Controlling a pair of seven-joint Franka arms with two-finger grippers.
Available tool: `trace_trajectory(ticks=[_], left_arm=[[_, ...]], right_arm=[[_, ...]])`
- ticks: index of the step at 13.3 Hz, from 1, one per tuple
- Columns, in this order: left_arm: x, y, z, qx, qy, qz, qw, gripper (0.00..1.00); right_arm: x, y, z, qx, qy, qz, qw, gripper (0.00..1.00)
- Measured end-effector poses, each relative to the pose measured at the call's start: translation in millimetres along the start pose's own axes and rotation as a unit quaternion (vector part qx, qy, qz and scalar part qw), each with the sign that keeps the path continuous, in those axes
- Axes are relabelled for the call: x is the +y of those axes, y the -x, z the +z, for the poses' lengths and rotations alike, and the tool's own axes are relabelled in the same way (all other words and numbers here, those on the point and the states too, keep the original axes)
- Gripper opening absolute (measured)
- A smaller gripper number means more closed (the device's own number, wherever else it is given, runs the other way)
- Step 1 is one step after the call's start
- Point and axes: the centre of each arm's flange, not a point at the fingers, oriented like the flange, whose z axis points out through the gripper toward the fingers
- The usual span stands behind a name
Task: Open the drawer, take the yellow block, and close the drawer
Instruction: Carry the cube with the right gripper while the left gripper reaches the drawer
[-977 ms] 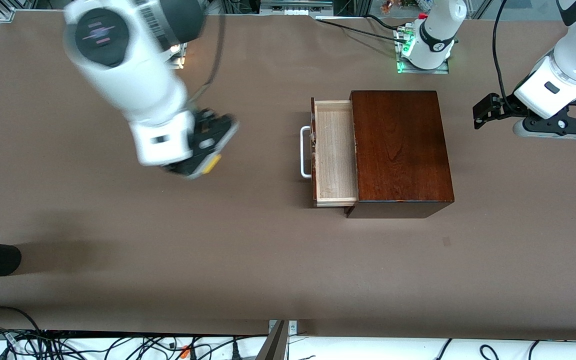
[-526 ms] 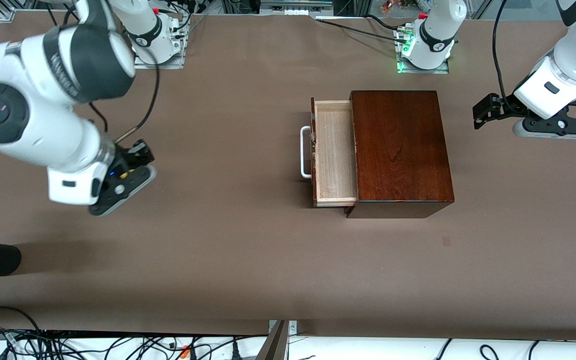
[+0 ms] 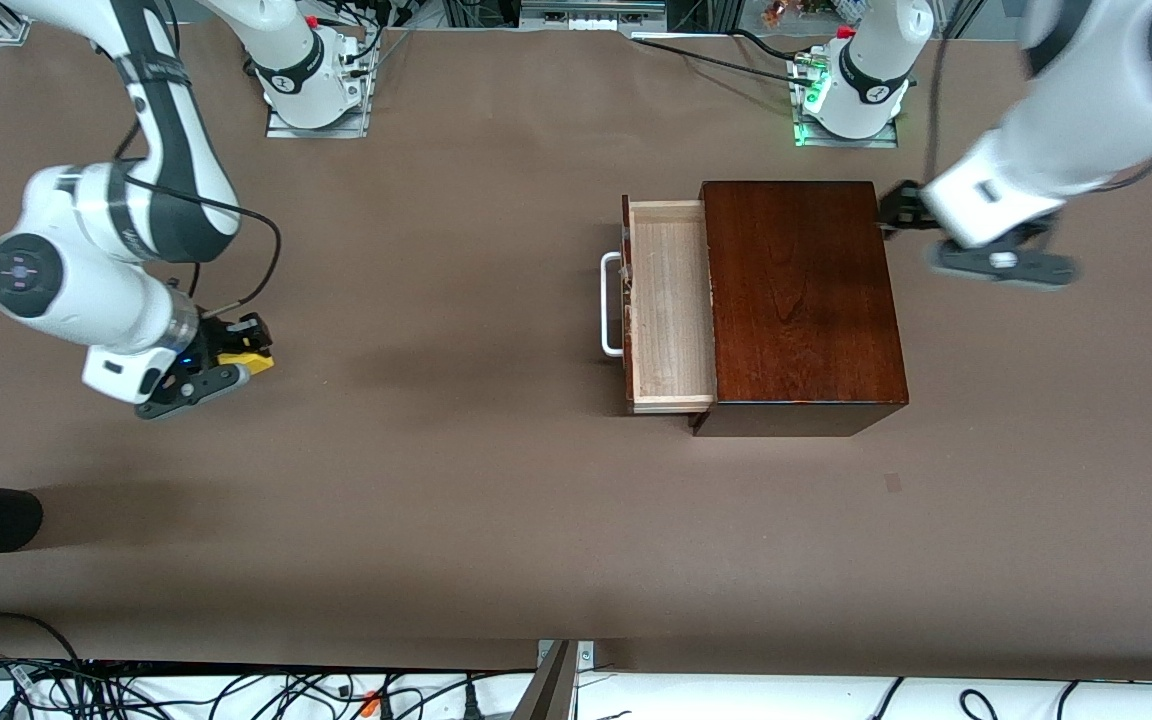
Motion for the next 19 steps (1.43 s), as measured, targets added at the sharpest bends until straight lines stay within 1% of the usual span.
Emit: trace_trajectory(ticks=[1,2,4,5,6,7,8,9,10,11,12,13,14,15,16,17,18,19], left_arm=[[33.4,-10.0,9.1,-0.006,0.0,0.031,0.999,1.0],[64.8,-21.6,13.8,-0.007,0.001,0.06,0.998,1.0],[117.9,-46.5,19.9,-0.003,0.01,0.118,0.993,1.0],[139.5,-57.1,23.0,0.0,0.015,0.155,0.988,1.0],[159.6,-65.8,26.4,0.005,0.019,0.192,0.981,1.0],[178.5,-72.3,31.3,0.012,0.022,0.233,0.972,1.0],[197.1,-76.9,38.0,0.02,0.024,0.278,0.96,1.0],[216.9,-81.0,46.2,0.033,0.026,0.323,0.946,1.0],[234.7,-85.6,55.6,0.047,0.027,0.36,0.931,0.96],[249.9,-90.4,67.2,0.057,0.028,0.396,0.916,0.95],[264.8,-94.8,79.9,0.067,0.028,0.437,0.897,0.85],[280.2,-98.8,93.4,0.077,0.028,0.477,0.875,0.72],[295.6,-102.0,106.7,0.088,0.028,0.512,0.854,0.59],[311.0,-104.1,119.9,0.098,0.027,0.541,0.835,0.48],[324.3,-105.4,132.4,0.105,0.024,0.569,0.815,0.36],[332.3,-107.1,141.9,0.11,0.018,0.595,0.796,0.28],[335.2,-108.6,148.1,0.111,0.011,0.616,0.78,0.28],[335.4,-109.6,152.0,0.108,0.007,0.631,0.768,0.22]], right_arm=[[-2.4,5.8,16.9,-0.003,-0.001,0.019,1.0,0.55],[-4.2,10.9,32.5,0.0,0.001,0.033,0.999,0.55],[-5.9,23.9,68.6,0.021,0.008,0.054,0.998,0.55],[-6.4,31.1,87.7,0.029,0.01,0.065,0.997,0.55],[-6.6,37.1,106.5,0.031,0.012,0.081,0.996,0.55],[-5.9,40.6,122.6,0.028,0.012,0.1,0.995,0.55],[-5.1,41.6,134.5,0.024,0.012,0.119,0.993,0.55],[-4.6,42.0,142.9,0.019,0.012,0.134,0.991,0.55],[-4.4,42.0,147.5,0.018,0.012,0.142,0.99,0.55],[-3.8,41.4,147.0,0.021,0.012,0.146,0.989,0.55],[-2.1,41.4,148.3,0.023,0.013,0.147,0.989,0.6],[-0.3,41.5,148.7,0.023,0.013,0.149,0.989,0.71],[0.9,39.9,144.6,0.028,0.013,0.149,0.988,0.8],[2.0,35.2,132.7,0.039,0.014,0.149,0.988,0.92],[3.0,28.7,110.1,0.057,0.015,0.149,0.987,1.0],[3.2,24.0,79.7,0.069,0.013,0.148,0.986,1.0],[2.1,23.4,46.4,0.068,0.009,0.147,0.987,1.0],[0.1,26.1,8.7,0.062,0.003,0.146,0.987,1.0]])
